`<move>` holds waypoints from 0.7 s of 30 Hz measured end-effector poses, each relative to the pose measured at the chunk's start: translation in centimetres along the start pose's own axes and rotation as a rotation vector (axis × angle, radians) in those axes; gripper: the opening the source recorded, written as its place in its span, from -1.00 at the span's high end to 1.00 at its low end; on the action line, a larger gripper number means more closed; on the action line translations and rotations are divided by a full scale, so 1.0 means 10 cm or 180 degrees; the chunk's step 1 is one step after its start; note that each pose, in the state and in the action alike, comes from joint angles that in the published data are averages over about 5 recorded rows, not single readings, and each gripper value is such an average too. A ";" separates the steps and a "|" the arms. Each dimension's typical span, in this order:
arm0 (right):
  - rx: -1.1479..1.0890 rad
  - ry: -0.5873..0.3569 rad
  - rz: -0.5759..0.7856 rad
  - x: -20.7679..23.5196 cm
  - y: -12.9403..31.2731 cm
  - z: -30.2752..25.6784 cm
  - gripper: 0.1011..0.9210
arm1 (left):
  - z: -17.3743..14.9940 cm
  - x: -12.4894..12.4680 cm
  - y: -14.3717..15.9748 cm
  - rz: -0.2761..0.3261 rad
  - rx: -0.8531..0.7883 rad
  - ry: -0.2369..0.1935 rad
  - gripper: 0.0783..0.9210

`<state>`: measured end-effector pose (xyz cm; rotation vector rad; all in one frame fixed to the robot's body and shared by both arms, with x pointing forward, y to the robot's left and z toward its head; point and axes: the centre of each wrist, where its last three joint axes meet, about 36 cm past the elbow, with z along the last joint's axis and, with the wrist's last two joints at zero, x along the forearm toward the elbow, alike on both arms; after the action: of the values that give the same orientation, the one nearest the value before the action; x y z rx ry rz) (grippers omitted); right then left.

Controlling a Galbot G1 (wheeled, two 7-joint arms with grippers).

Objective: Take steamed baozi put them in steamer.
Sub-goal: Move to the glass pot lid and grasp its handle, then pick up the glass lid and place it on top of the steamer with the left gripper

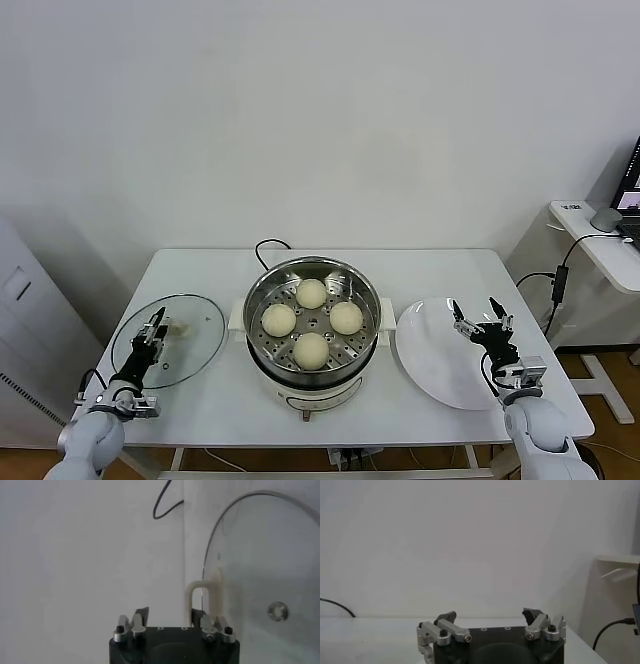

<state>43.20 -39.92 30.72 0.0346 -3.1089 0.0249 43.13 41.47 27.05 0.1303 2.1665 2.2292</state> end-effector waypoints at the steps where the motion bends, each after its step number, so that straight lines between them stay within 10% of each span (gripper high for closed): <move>1: -0.0001 0.0002 0.0002 0.00 0.00 0.00 -0.76 | 0.00 0.00 0.01 -0.0011 0.0011 0.0001 0.33; 11: 0.0012 0.0000 0.0000 -0.02 -0.02 -0.01 -0.76 | 0.05 0.02 0.19 -0.0163 0.0043 0.0077 0.93; 21: 0.0046 -0.0034 0.0001 -0.08 -0.08 -0.08 -0.76 | -0.07 0.01 0.70 -0.0326 -0.0018 0.0207 0.94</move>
<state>44.05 -40.65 31.51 0.0349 -3.1196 0.0473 43.24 40.61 34.06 -0.0529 2.1457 2.2134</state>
